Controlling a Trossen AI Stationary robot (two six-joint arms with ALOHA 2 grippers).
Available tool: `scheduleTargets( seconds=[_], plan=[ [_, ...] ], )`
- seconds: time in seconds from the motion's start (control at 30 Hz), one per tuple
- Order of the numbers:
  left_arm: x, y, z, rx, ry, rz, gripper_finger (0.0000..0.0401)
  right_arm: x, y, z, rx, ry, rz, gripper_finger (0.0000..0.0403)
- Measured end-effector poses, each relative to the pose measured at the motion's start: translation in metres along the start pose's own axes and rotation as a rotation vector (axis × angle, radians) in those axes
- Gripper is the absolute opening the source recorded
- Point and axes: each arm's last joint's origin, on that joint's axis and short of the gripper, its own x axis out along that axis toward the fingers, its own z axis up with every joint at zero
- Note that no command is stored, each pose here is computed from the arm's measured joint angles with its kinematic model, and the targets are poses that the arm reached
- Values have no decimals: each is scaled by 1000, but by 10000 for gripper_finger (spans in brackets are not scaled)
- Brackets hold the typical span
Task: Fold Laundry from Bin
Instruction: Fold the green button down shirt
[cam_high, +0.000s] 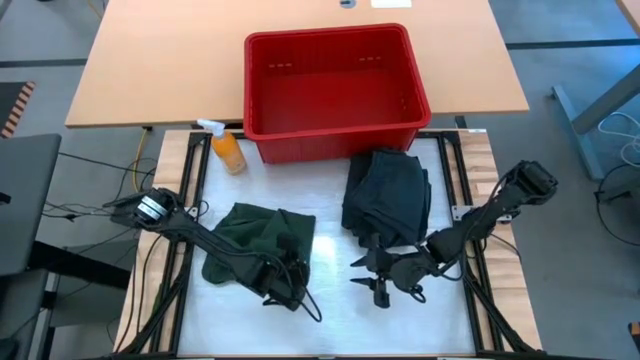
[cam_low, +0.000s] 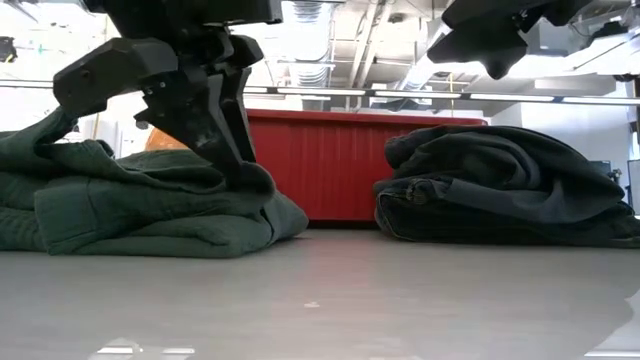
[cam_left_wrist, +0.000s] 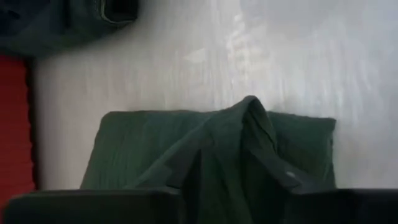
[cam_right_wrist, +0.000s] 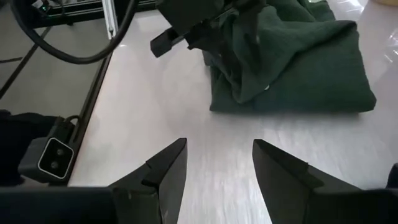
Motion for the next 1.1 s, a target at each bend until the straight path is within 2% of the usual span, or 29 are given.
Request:
scheduleTargets(
  seconds=[0.13,0.17,0.27,0.37,0.43,0.53,0.67,0.77,0.87,0.93,1.1],
  plan=[
    [0,0,0,2,2,-7,22,0,0,0,1,0,-1,207],
    [0,0,0,2,4,-9,12,0,0,0,1,0,-1,207],
    [0,0,-1,3,13,-7,2,0,0,0,1,0,-1,207],
    [-7,0,-4,14,5,88,0,0,0,0,1,0,-1,207],
    [-25,6,-8,17,-2,164,0,0,0,0,3,0,0,207],
    [-63,29,-18,-54,-7,201,0,-1,1,-1,1,1,5,207],
    [-101,63,-54,-192,71,287,0,0,1,0,1,1,4,207],
    [-114,82,-83,-328,88,321,0,1,-1,2,12,-12,-1,207],
    [-113,86,-111,-426,126,274,0,9,-2,8,23,-83,11,207],
    [-109,87,-131,-477,163,260,0,20,1,11,-12,-154,33,207],
    [-98,89,-169,-627,184,300,0,69,-2,12,-91,-274,99,207]
  ],
)
